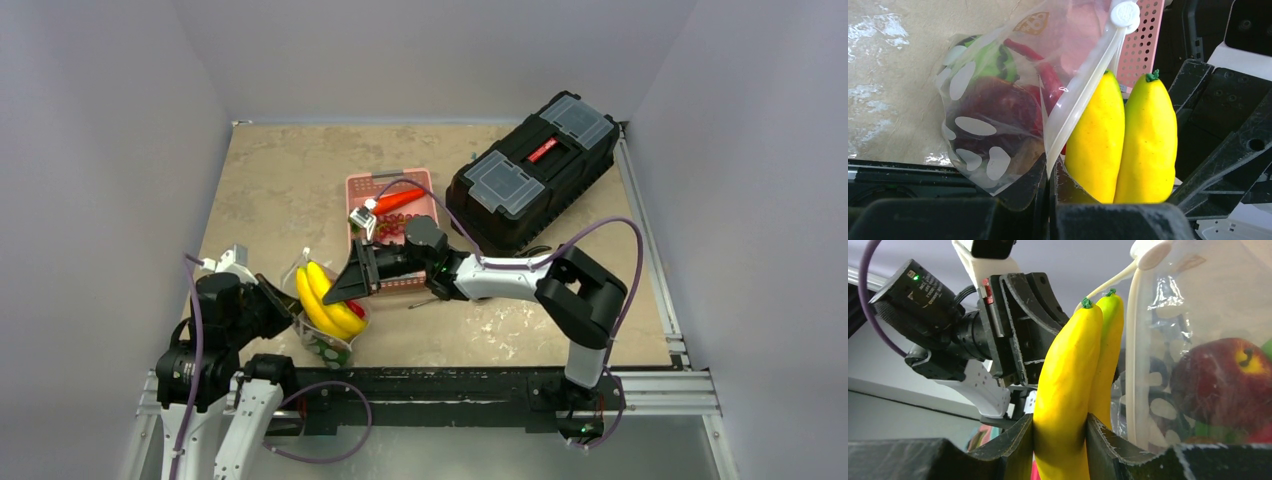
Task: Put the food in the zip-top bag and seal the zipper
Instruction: Adjust the fake fruit in the zipper food storage bag.
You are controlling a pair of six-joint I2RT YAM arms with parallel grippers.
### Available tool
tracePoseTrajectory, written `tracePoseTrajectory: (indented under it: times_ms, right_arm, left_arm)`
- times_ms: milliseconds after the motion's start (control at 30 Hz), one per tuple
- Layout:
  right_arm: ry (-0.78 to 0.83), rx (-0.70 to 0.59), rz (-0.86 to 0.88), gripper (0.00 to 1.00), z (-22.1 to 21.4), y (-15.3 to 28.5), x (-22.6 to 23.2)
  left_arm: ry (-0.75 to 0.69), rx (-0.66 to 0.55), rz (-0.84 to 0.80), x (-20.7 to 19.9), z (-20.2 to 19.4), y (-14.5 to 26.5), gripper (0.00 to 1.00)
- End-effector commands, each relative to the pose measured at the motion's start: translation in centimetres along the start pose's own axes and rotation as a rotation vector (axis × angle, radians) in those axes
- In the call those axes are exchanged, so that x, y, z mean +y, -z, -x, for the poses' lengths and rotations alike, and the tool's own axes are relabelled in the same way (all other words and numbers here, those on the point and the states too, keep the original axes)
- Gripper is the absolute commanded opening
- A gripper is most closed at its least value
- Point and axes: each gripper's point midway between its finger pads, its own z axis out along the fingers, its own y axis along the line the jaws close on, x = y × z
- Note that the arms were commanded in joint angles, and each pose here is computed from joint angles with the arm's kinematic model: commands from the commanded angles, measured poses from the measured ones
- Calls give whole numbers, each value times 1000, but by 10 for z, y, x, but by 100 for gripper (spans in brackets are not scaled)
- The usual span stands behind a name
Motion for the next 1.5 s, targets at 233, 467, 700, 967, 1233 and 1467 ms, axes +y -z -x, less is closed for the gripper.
tracePoseTrajectory:
  times_ms: [233, 467, 700, 967, 1233, 1467]
  right_arm:
    - [118, 48, -258, 0, 19, -6, -22]
    - [107, 70, -364, 0, 22, -6, -45]
    - [201, 61, -513, 0, 35, 1, -57]
    - [345, 47, -365, 10, 33, -5, -16]
    - [448, 170, -308, 6, 10, 5, -16]
    - [456, 225, -370, 2, 5, 10, -30]
  left_arm:
    - [-16, -40, -76, -17, 10, 5, 0]
    - [-22, -36, -84, -19, 10, 6, 0]
    - [-17, -31, -92, -21, 10, 5, 0]
    - [-17, -25, -90, -21, 10, 4, 0]
    - [-16, -27, -81, -19, 10, 3, 0]
    - [-19, -31, -81, -20, 11, 3, 0]
